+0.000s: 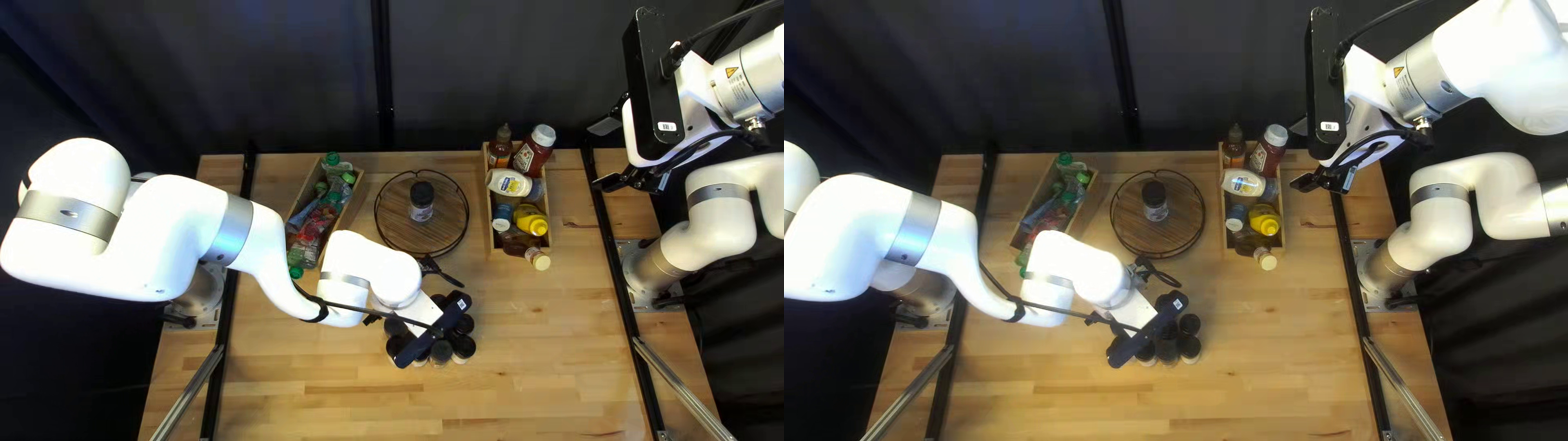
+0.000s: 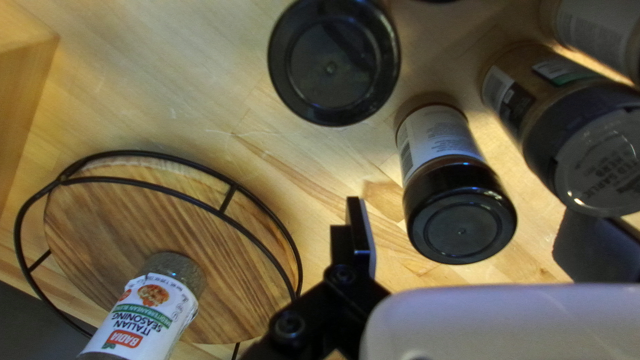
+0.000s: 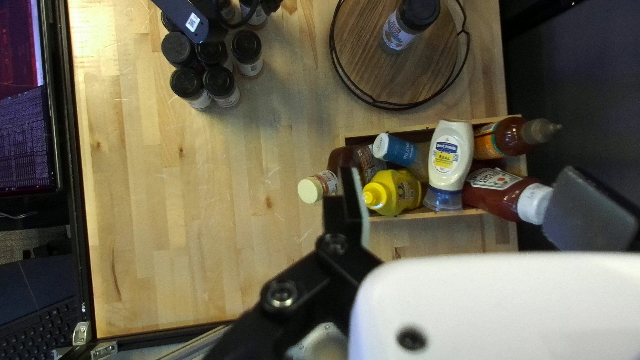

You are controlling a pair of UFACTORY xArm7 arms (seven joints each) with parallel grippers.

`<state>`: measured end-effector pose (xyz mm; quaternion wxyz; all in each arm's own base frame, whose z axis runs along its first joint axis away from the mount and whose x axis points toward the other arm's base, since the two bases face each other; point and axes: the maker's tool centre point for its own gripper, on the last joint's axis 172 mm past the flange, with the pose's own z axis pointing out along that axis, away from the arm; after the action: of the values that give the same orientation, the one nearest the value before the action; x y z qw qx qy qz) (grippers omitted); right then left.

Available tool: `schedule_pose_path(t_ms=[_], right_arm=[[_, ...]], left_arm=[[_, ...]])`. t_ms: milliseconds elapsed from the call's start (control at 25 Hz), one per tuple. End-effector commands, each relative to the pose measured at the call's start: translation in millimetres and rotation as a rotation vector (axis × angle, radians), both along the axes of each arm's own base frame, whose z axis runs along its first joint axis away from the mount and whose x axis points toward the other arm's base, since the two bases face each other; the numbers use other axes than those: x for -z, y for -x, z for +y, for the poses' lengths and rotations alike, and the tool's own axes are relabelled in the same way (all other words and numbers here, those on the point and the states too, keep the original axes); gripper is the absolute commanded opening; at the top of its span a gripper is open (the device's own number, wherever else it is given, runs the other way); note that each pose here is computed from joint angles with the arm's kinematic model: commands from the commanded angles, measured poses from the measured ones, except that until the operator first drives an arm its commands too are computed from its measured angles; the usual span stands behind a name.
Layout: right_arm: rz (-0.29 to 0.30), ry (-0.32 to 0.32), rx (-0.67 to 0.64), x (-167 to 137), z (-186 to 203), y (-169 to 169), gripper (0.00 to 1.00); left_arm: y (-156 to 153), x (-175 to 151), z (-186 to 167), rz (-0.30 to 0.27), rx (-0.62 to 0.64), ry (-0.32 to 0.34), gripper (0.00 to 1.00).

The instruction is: Separate condiments, baby food and spices and place it in 3 different racks/containers

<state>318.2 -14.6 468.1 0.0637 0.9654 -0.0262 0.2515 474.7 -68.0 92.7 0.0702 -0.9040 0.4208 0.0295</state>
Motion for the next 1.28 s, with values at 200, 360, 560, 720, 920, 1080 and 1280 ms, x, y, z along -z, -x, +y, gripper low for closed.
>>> schedule_pose_path(t_ms=[200,360,560,720,920,1080,1280], right_arm=[[0.000,0.000,0.000,0,0,0,1.00],[0.000,0.000,0.000,0,0,0,1.00],[0.000,0.000,0.000,0,0,0,1.00],[0.000,0.000,0.000,0,0,0,1.00],[0.000,0.000,0.000,0,0,0,1.00],[0.000,0.000,0.000,0,0,0,1.00],[0.000,0.000,0.000,0,0,0,1.00]], left_arm=[[3,-31,15,-0.009,-0.033,0.028,0.00],[1,-63,47,-0.029,-0.133,0.031,0.00],[-2,-81,118,-0.063,-0.368,0.013,0.00],[1,-78,165,-0.133,-0.563,-0.001,0.00],[5,-68,190,-0.166,-0.676,0.011,0.00],[9,-58,206,-0.164,-0.730,0.017,0.00],[12,-46,212,-0.142,-0.763,0.021,0.00]])
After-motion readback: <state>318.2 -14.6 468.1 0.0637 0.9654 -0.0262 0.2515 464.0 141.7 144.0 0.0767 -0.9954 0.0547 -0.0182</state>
